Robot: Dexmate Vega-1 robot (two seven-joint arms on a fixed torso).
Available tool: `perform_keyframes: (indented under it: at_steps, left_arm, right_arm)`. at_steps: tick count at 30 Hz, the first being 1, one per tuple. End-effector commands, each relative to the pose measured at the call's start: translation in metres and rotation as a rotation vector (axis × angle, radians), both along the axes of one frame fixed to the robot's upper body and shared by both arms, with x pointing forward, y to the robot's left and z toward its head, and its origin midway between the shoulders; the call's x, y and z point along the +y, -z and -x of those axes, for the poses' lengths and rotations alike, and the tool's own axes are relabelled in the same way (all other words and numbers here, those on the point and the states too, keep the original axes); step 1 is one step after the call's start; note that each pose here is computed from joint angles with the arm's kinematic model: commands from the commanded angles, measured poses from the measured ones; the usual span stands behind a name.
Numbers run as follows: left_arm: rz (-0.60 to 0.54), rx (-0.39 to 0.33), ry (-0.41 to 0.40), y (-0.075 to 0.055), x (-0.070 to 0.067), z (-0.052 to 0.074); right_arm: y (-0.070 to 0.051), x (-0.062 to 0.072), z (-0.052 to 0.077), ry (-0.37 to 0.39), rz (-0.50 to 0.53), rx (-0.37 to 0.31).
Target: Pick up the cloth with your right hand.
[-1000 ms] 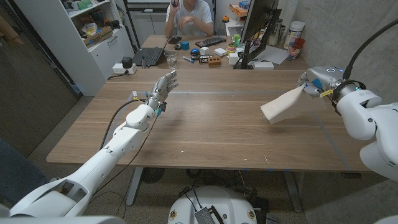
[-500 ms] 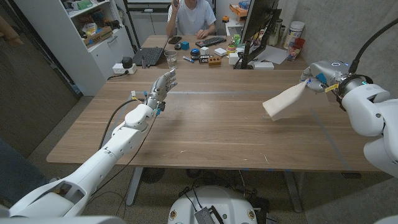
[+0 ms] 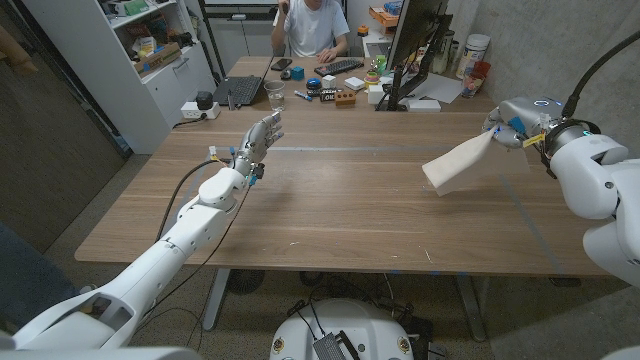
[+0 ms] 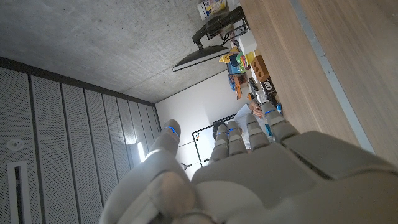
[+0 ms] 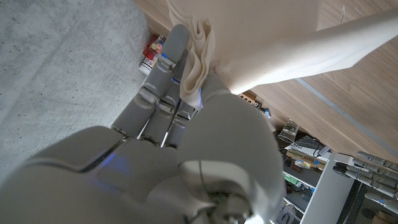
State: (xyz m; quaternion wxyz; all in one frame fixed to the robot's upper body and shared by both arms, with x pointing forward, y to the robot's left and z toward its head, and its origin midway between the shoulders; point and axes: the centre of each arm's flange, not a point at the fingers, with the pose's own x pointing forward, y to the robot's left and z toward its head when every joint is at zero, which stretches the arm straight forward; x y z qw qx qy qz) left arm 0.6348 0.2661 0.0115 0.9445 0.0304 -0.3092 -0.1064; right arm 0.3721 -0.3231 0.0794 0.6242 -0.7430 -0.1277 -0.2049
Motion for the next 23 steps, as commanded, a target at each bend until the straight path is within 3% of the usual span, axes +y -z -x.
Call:
perform_keyframes:
  at_steps: [1,23]
  left_arm:
    - [0.003,0.000,0.001,0.0002,0.0014,0.0021]
    - [0.004,0.002,-0.004,0.0060,0.0019,0.0068]
  right_arm:
    - [0.0003,0.0020,0.0007,-0.002,-0.005,0.000]
    - [0.0037,0.0037,0.0005,-0.004,0.008,0.003]
